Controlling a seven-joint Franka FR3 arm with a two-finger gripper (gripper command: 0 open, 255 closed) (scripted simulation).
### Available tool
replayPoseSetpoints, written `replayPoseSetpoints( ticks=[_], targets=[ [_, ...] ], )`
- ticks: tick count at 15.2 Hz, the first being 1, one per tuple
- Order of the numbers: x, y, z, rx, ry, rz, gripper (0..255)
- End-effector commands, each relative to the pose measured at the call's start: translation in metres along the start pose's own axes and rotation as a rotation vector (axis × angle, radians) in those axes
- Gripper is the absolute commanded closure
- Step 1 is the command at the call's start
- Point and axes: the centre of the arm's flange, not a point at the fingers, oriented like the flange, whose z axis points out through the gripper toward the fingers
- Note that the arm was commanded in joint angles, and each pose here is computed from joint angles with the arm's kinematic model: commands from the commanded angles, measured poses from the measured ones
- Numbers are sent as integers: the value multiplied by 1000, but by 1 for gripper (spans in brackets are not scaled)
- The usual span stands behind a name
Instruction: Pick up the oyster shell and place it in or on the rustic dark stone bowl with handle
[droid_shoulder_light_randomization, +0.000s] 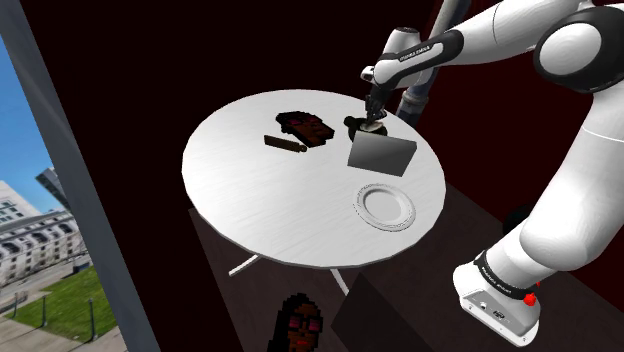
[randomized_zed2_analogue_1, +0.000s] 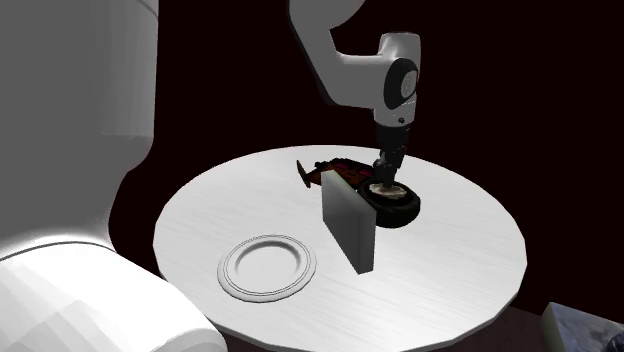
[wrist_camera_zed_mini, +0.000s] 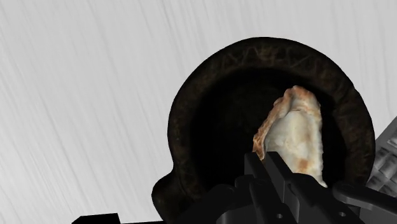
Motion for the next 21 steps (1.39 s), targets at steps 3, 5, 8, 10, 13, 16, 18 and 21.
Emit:
replayPoseSetpoints(
  ticks=[3, 5, 8, 10, 13, 16, 18, 21],
  targets=[
    [1, 0, 2, -1, 0, 0, 255],
    [1, 0, 2, -1, 0, 0, 255],
    [1, 0, 2, -1, 0, 0, 0],
    [1, 0, 2, -1, 0, 0, 0],
    [1, 0, 2, -1, 0, 0, 0],
    [1, 0, -37, -1, 0, 0, 0],
    [1, 0, -48, -1, 0, 0, 0],
    [1, 0, -48, -1, 0, 0, 0]
  ],
)
